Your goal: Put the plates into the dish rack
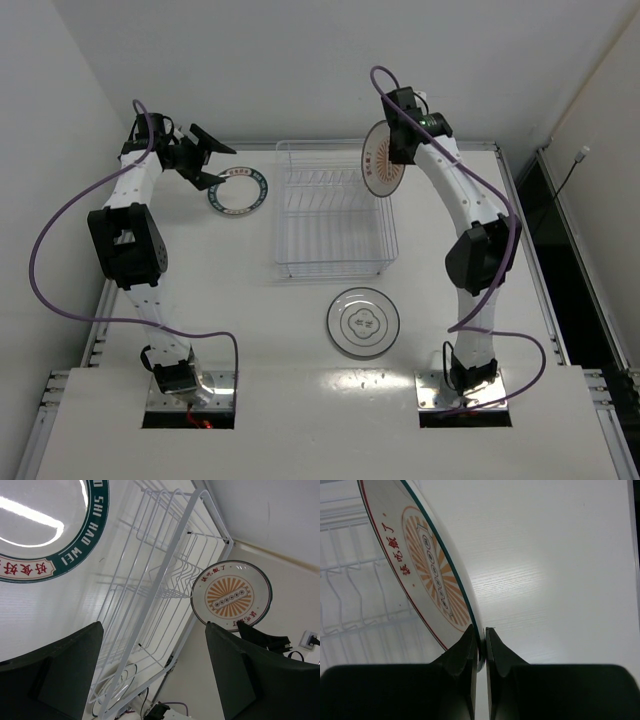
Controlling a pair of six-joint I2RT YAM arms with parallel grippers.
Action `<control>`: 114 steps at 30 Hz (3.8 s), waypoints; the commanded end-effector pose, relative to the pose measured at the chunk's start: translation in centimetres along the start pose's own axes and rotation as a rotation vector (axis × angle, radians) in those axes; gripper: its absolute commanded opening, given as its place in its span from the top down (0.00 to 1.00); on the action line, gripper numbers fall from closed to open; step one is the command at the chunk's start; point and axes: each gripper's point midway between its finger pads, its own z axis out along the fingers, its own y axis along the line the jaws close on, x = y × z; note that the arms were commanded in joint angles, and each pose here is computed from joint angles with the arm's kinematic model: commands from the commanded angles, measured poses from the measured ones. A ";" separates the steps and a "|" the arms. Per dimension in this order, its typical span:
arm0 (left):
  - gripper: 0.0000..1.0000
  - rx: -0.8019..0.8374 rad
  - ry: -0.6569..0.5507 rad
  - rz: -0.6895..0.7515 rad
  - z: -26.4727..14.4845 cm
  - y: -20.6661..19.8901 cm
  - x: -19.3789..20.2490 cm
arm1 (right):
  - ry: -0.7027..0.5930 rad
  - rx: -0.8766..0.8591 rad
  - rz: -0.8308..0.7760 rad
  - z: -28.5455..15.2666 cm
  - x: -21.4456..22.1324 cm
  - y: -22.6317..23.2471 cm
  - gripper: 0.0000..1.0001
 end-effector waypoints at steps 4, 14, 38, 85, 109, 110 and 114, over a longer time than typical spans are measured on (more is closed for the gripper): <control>0.19 0.043 -0.016 0.022 -1.9 -1.9 0.2 | -0.038 0.044 0.052 -1.7 -1.2 -0.6 1.00; 0.19 0.043 -0.016 0.022 -1.9 -1.9 0.2 | 0.040 0.045 0.102 -1.3 1.1 -0.2 1.00; 0.19 0.038 -0.011 0.007 -1.6 -1.6 0.2 | 0.046 0.060 0.097 -1.2 0.9 0.6 1.00; 0.19 0.038 0.000 0.001 -1.3 -1.3 0.2 | 0.033 -0.198 0.036 -4.2 -1.0 3.9 0.62; 0.19 -0.021 -0.182 0.132 -4.2 -5.7 -4.1 | 0.711 -0.633 0.358 -6.6 29.8 -1.1 0.41; 0.19 -0.014 -0.205 0.147 -5.2 -6.5 -4.0 | 0.697 -0.637 0.357 -6.9 30.5 -1.2 0.41; 0.19 -0.024 -0.234 0.164 -7.2 -7.1 -2.8 | 0.781 -0.617 0.347 -6.9 36.6 -1.6 0.41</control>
